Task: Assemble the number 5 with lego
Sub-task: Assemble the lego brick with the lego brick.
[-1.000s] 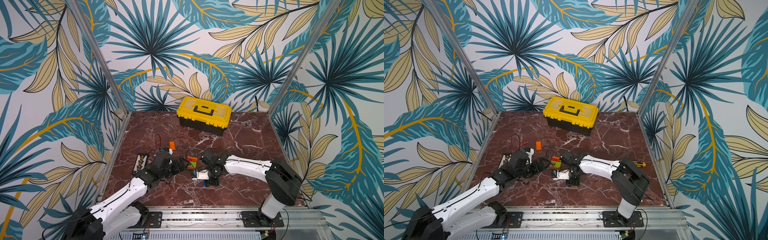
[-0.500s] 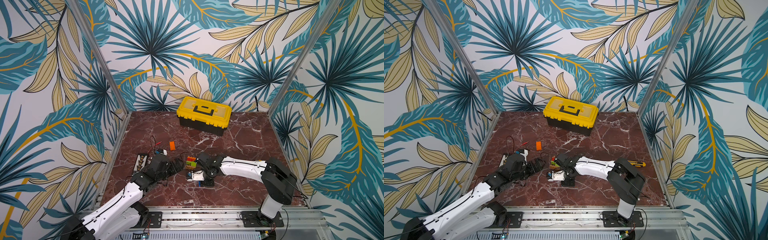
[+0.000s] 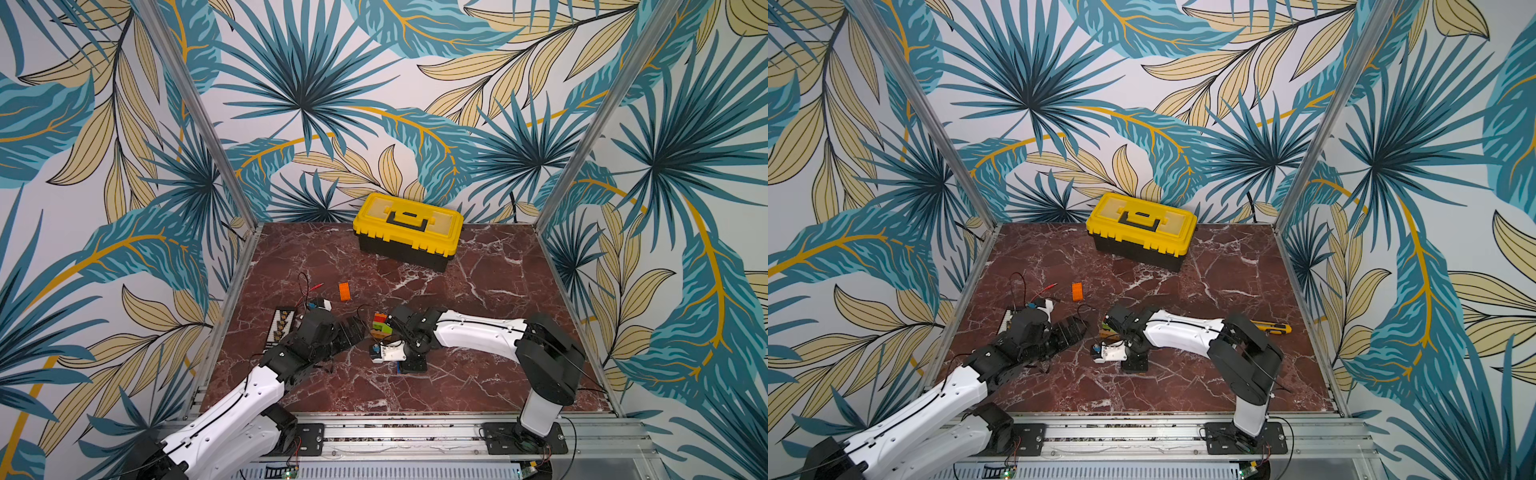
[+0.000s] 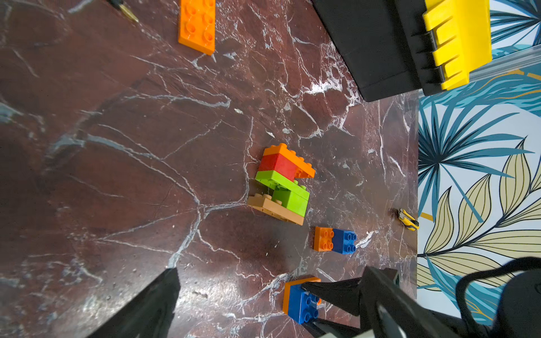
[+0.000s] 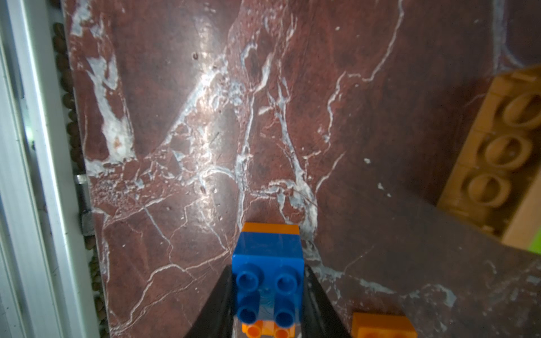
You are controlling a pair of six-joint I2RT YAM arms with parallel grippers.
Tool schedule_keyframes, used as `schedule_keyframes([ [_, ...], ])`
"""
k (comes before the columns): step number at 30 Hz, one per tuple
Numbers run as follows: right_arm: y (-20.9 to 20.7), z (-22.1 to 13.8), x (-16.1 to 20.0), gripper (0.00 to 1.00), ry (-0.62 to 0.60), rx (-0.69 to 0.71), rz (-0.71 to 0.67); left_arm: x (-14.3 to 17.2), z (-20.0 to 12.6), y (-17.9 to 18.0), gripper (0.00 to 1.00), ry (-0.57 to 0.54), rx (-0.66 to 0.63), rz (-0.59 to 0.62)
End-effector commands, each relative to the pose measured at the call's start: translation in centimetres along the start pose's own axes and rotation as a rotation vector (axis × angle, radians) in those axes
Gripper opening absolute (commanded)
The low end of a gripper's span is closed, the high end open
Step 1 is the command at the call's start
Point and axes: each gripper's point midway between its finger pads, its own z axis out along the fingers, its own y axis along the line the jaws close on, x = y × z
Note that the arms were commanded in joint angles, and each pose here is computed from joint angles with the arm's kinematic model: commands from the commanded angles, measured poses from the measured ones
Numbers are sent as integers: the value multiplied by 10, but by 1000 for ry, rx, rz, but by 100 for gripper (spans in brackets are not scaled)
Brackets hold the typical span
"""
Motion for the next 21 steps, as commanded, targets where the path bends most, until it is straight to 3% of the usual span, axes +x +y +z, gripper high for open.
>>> schedule_keyframes([
  [1, 24, 41, 60, 28, 233, -85, 9, 3, -1, 19, 100, -13, -54, -13],
  [8, 12, 15, 24, 38, 74, -20, 25, -4, -8, 18, 100, -40, -54, -2],
  [15, -2, -16, -10, 54, -72, 59, 37, -13, -14, 15, 100, -50, -58, 19],
  [21, -9, -50, -27, 60, -198, 138, 98, -22, -18, 11, 100, -55, -70, 50],
])
